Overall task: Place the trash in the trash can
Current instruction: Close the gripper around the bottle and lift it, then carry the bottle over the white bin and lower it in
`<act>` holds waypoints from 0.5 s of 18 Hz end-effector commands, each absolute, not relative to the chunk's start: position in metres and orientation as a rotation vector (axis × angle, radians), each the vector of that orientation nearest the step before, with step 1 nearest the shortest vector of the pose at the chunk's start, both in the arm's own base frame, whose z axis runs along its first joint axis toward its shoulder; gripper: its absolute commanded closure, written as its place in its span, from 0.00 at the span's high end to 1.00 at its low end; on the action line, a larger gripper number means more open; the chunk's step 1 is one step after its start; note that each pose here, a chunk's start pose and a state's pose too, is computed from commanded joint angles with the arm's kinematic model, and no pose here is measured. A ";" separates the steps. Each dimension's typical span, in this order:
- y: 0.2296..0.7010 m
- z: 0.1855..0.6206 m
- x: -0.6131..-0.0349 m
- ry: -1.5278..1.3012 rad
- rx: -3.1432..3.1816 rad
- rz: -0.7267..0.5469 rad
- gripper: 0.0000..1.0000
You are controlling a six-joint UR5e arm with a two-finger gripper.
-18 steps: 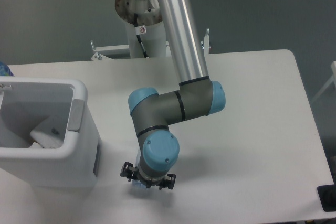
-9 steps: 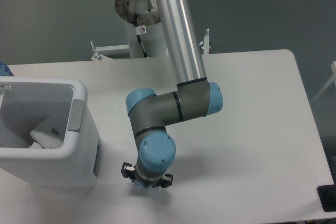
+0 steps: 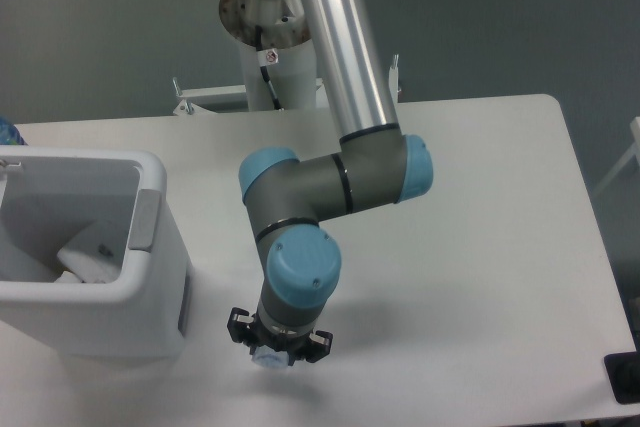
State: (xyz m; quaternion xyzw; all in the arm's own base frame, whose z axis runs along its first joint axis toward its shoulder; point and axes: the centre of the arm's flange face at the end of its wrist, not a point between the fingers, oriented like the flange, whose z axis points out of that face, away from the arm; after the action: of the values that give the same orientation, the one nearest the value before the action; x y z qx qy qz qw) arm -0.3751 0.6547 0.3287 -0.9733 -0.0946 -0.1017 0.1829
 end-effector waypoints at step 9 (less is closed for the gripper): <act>0.636 0.442 -0.393 -0.176 -2.383 -0.327 0.00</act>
State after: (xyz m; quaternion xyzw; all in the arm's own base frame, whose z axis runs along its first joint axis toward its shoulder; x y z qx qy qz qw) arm -0.3933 0.6361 0.4419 -0.9230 -0.0681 -0.1265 0.3571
